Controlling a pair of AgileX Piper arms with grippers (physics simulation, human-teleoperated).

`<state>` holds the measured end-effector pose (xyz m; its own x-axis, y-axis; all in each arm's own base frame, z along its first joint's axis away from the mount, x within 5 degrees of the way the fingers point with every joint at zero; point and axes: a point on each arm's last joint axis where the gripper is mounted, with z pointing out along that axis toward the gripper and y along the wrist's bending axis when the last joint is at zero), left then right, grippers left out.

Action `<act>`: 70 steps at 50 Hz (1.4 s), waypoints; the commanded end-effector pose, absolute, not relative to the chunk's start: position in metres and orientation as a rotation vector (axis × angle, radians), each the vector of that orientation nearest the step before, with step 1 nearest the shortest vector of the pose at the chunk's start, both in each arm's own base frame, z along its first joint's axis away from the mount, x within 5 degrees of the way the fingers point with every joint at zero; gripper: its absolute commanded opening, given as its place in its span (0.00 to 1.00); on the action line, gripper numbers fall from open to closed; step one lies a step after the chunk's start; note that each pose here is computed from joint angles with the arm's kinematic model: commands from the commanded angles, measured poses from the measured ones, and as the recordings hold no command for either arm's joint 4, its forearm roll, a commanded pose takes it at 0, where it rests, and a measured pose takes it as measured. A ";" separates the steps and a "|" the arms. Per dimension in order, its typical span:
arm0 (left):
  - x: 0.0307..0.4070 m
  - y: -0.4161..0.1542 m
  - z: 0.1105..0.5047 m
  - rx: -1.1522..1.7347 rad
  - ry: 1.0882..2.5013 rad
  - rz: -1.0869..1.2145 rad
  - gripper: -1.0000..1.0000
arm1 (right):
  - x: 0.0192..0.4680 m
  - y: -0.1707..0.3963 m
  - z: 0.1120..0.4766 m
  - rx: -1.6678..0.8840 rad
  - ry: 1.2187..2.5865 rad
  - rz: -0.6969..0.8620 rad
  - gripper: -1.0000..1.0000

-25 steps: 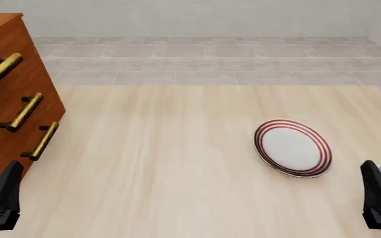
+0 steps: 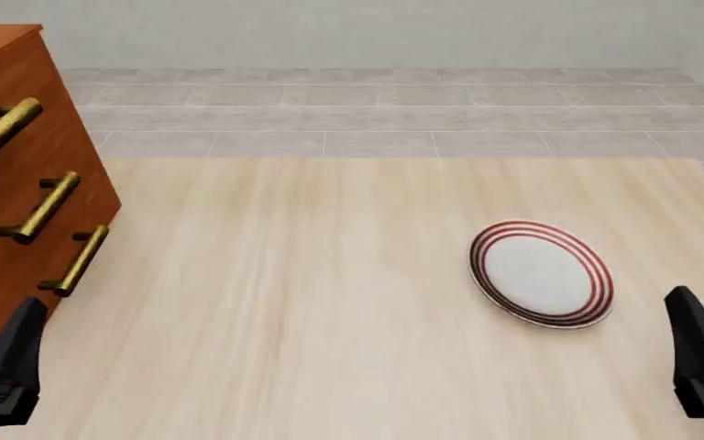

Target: Put the bowl on top of the cabinet.

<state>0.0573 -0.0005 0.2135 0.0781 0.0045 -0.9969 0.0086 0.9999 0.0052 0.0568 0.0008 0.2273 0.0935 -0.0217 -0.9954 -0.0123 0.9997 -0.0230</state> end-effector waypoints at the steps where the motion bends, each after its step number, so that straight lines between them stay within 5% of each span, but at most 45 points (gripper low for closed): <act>1: 0.058 -0.001 0.213 0.017 1.496 -0.004 1.00 | 0.052 0.001 0.249 -0.037 1.459 -0.017 1.00; 24: 0.059 -0.002 0.213 0.032 1.498 -0.009 1.00 | 0.050 -0.003 0.313 -0.003 1.521 -0.095 1.00; 45: 0.059 -0.002 0.213 0.041 1.499 -0.013 1.00 | 0.075 -0.018 0.324 0.137 1.709 -0.226 1.00; 70: 0.062 -0.003 0.213 0.047 1.515 -0.018 1.00 | 0.085 -0.029 0.357 0.224 1.762 -0.287 1.00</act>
<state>0.0609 -0.0025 0.2127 0.0608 0.0168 -0.9980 0.0401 0.9990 0.0193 0.0815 -0.0228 0.3450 -0.1838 -0.0145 -0.9829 0.2588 0.9639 -0.0626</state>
